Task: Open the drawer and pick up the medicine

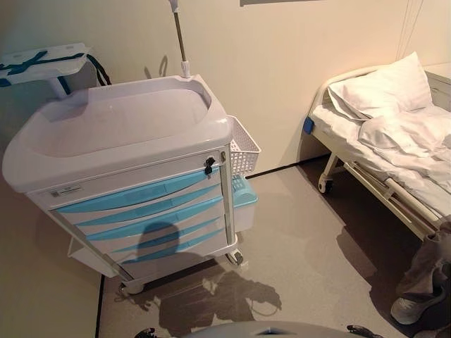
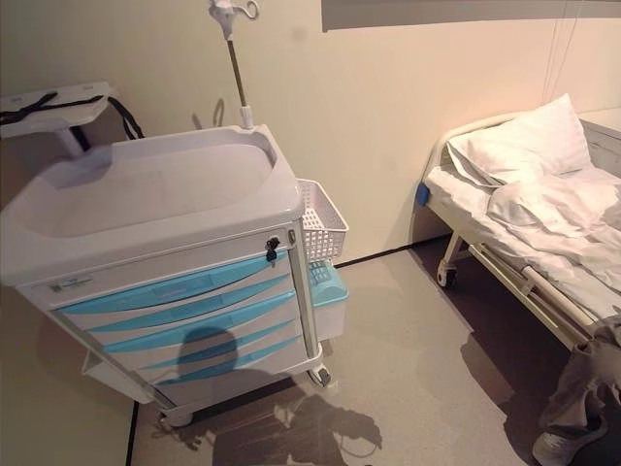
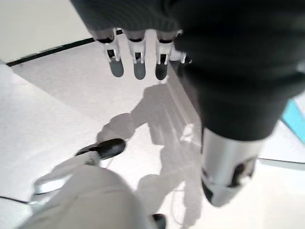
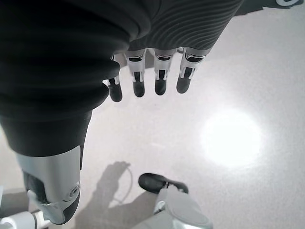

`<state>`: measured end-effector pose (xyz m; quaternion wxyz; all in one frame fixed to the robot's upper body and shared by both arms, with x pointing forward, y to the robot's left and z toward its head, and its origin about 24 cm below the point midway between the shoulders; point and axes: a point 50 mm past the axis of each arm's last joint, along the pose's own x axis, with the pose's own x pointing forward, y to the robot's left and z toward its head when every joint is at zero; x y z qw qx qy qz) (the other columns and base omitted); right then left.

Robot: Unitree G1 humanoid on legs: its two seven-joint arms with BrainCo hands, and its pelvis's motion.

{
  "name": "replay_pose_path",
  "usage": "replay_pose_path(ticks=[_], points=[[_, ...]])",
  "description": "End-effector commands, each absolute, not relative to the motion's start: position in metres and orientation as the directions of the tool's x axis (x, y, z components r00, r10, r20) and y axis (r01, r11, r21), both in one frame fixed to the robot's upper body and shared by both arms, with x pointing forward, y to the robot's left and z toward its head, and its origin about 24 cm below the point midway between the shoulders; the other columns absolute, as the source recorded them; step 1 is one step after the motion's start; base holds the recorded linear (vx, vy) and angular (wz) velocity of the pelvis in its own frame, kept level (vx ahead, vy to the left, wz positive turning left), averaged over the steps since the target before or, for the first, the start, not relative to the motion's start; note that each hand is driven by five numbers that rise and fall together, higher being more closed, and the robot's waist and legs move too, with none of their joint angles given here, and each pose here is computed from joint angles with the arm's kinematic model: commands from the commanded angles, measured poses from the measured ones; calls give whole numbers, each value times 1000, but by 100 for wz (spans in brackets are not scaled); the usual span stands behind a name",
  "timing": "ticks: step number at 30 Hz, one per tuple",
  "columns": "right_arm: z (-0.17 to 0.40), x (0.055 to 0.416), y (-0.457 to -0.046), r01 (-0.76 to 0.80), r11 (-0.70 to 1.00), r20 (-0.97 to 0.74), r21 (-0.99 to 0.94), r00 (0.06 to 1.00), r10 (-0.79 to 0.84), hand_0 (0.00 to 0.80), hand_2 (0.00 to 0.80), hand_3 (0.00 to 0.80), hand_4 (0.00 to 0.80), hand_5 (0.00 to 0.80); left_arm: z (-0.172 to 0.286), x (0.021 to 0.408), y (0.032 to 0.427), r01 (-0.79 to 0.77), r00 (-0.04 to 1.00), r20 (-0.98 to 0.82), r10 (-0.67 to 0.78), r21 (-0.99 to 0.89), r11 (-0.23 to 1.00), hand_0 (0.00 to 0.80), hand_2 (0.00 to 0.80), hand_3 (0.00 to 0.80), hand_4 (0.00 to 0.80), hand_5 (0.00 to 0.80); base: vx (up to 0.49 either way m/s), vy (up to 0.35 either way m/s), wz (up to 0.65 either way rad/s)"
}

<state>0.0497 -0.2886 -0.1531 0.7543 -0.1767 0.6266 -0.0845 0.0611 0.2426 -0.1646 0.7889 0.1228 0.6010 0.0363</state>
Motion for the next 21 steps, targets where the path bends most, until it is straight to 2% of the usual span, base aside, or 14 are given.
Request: replay_pose_path(ticks=[1, 8, 11, 17, 18, 21], points=[[-155, 69, -277, -103, 927, -916, -360, 229, -330, 0, 0, 0, 0, 0, -151, 113, 249, 6, 429, -873, 233, 261, 965, 0, 0, 0, 0, 0, 2, 8, 3], [-154, 74, -278, -115, 923, -911, -367, 243, -332, 0, 0, 0, 0, 0, -133, 152, 249, -63, 572, -790, 220, 224, 972, 0, 0, 0, 0, 0, -9, 9, 4], [-153, 82, -277, -126, 920, -906, -371, 265, -330, 0, 0, 0, 0, 0, -116, 180, 250, -138, 667, -712, 222, 175, 975, 0, 0, 0, 0, 0, -78, 2, 5], [-153, 86, -275, -137, 917, -903, -374, 278, -327, 0, 0, 0, 0, 0, -103, 198, 251, -197, 727, -646, 233, 129, 972, 0, 0, 0, 0, 0, -54, -3, 3], [-152, 93, -273, -148, 913, -898, -380, 295, -326, 0, 0, 0, 0, 0, -88, 215, 251, -237, 779, -580, 239, 81, 968, 0, 0, 0, 0, 0, -104, -23, 10], [-152, 96, -271, -150, 912, -895, -382, 307, -325, 0, 0, 0, 0, 0, -72, 232, 250, -258, 829, -506, 241, 37, 966, 0, 0, 0, 0, 0, -80, -11, 18]])
